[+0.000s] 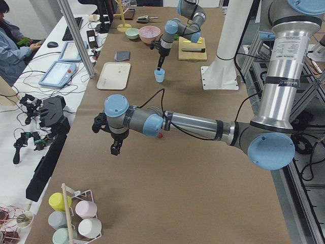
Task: Put ice and strawberries in cup
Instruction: 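Open the right gripper to drop the ice cube into the cup, then move the right gripper back to the pink ice bowl, then grasp another ice cube from the pink bowl with the right gripper, then carry the ice cube with the right gripper over the blue cup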
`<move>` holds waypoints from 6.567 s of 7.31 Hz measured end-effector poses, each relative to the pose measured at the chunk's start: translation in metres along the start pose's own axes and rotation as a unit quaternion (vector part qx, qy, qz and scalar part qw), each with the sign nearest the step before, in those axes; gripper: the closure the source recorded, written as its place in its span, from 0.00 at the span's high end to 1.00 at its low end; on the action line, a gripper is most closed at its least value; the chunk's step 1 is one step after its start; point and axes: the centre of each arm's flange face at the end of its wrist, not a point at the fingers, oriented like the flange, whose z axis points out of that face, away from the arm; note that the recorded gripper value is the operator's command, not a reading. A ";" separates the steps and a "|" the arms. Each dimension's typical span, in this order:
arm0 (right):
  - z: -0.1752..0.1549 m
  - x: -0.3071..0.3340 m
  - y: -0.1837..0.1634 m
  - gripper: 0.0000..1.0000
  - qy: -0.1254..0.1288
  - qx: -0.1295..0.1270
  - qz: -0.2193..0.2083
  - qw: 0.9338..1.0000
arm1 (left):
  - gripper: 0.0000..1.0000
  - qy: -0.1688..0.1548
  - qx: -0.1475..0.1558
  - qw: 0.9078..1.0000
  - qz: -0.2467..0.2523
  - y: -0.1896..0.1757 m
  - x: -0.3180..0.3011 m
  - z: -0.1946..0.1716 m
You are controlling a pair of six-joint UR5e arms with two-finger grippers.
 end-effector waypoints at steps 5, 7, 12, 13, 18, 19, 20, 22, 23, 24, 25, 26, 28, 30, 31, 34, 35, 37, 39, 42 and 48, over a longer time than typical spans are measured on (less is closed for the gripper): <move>-0.012 0.104 -0.130 0.79 0.014 -0.046 -0.018 0.999 | 0.98 0.000 0.002 1.000 0.002 -0.001 0.002 -0.001; -0.006 0.210 -0.192 0.77 0.042 -0.066 -0.064 0.995 | 0.98 0.000 0.003 1.000 0.002 -0.001 0.003 -0.002; -0.025 0.420 -0.234 0.80 0.051 -0.115 -0.173 0.977 | 0.98 0.001 0.007 1.000 0.007 -0.001 0.003 -0.002; -0.017 0.449 -0.225 0.80 0.049 -0.115 -0.184 0.975 | 0.98 0.001 0.008 1.000 0.007 -0.001 0.002 -0.002; 0.030 0.512 -0.203 0.79 0.010 -0.086 -0.206 0.975 | 0.98 0.001 0.010 1.000 0.010 -0.002 0.004 -0.004; 0.033 0.509 -0.200 0.79 0.009 -0.088 -0.206 0.975 | 0.98 0.001 0.010 1.000 0.010 -0.002 0.004 -0.004; 0.035 0.506 -0.198 0.78 0.008 -0.090 -0.204 0.975 | 0.98 0.001 0.010 1.000 0.010 -0.002 0.004 -0.004; 0.039 0.498 -0.194 0.62 0.007 -0.091 -0.199 0.976 | 0.98 0.001 0.009 1.000 0.010 -0.002 0.004 -0.003; 0.041 0.497 -0.193 0.60 0.007 -0.091 -0.199 0.976 | 0.98 0.001 0.009 1.000 0.010 -0.002 0.004 -0.003; 0.041 0.496 -0.192 0.54 0.008 -0.092 -0.199 0.976 | 0.98 0.001 0.009 1.000 0.010 -0.002 0.003 -0.003; 0.042 0.497 -0.192 0.46 0.008 -0.092 -0.199 0.976 | 0.98 0.001 0.009 1.000 0.010 -0.002 0.003 -0.003; 0.041 0.497 -0.191 0.37 0.008 -0.092 -0.199 0.976 | 0.98 0.001 0.010 1.000 0.011 -0.002 0.003 -0.003; 0.041 0.496 -0.191 0.20 0.007 -0.092 -0.199 0.976 | 0.98 0.001 0.013 1.000 0.014 -0.002 0.004 -0.004; 0.039 0.495 -0.191 0.17 0.005 -0.092 -0.199 0.976 | 0.98 0.001 0.014 1.000 0.015 -0.002 0.004 -0.003; 0.038 0.493 -0.192 0.16 0.004 -0.091 -0.200 0.976 | 0.98 0.001 0.013 1.000 0.015 -0.002 0.004 -0.003; 0.025 0.466 -0.202 0.14 -0.006 -0.092 -0.193 0.977 | 0.98 0.001 0.013 1.000 0.014 -0.001 0.003 -0.003; 0.013 0.429 -0.218 0.14 -0.006 -0.094 -0.177 0.980 | 0.98 0.001 0.013 1.000 0.014 -0.001 0.003 -0.003; -0.028 0.354 -0.232 0.14 -0.001 -0.100 -0.148 0.984 | 0.98 0.001 0.013 1.000 0.013 -0.001 0.003 -0.002; -0.062 0.295 -0.220 0.13 -0.010 -0.103 -0.118 0.988 | 0.98 0.001 0.011 1.000 0.011 -0.002 0.000 0.000; -0.078 0.175 -0.178 0.13 -0.035 -0.106 -0.067 0.991 | 0.98 0.001 0.014 1.000 0.015 -0.002 -0.009 0.009; -0.035 0.011 -0.025 0.13 -0.010 -0.064 -0.026 0.998 | 0.98 0.003 0.016 1.000 0.016 -0.001 -0.009 0.010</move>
